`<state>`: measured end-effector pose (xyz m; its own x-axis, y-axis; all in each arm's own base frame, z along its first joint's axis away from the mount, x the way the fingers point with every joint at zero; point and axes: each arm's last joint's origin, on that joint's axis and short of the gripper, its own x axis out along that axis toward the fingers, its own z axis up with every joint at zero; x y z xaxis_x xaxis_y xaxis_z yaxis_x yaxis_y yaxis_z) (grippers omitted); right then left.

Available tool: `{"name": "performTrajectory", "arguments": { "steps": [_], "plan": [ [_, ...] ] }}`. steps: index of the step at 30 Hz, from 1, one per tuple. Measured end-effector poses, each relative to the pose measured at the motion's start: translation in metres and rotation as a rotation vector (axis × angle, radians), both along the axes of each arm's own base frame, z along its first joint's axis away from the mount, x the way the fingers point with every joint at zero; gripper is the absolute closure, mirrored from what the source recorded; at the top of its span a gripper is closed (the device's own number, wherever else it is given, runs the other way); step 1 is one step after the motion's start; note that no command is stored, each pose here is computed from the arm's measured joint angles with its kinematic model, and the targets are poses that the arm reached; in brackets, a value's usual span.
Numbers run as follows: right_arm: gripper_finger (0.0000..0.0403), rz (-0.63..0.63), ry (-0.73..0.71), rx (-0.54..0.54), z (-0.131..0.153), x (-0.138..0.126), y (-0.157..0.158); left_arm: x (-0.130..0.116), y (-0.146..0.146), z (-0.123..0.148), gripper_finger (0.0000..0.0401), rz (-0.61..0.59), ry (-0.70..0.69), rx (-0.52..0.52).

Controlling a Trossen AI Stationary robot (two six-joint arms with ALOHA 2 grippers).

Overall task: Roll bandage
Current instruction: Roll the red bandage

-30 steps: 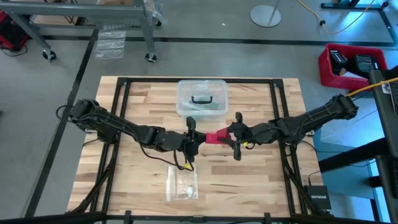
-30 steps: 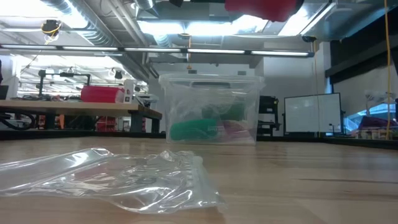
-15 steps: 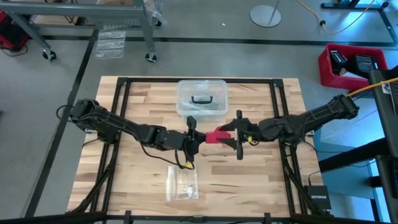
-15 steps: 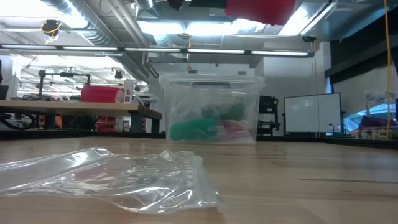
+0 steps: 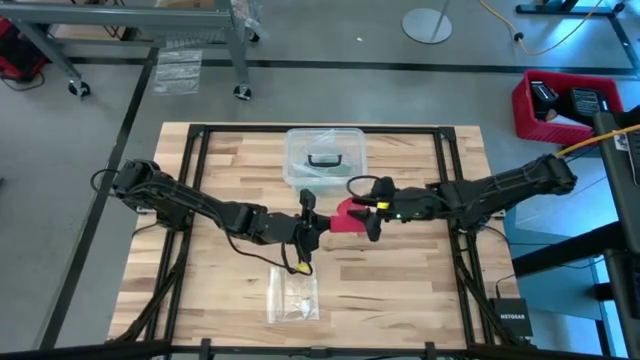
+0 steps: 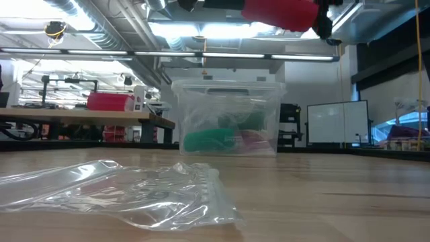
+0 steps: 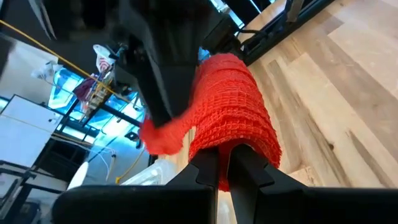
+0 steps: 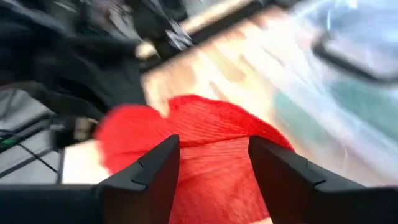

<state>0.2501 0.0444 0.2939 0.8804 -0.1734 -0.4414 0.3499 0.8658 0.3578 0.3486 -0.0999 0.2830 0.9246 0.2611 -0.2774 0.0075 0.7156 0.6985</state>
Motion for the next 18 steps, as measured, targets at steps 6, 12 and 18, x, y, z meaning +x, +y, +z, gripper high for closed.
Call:
{"name": "performTrajectory", "arguments": {
  "steps": [6, 12, 18],
  "plan": [
    [0.0200, 0.074, -0.003, 0.080, -0.005, 0.009, 0.003, -0.001, -0.002, -0.002, 0.0391, -0.019, 0.014, 0.000],
    [0.0200, 0.186, -0.059, 0.132, 0.012, 0.004, 0.005, -0.001, -0.004, -0.001, 0.0391, -0.030, 0.012, -0.002],
    [0.0200, 0.229, 0.020, 0.095, 0.007, -0.002, 0.005, -0.002, -0.008, 0.000, 0.0391, -0.053, 0.003, -0.013]
  ]
}}
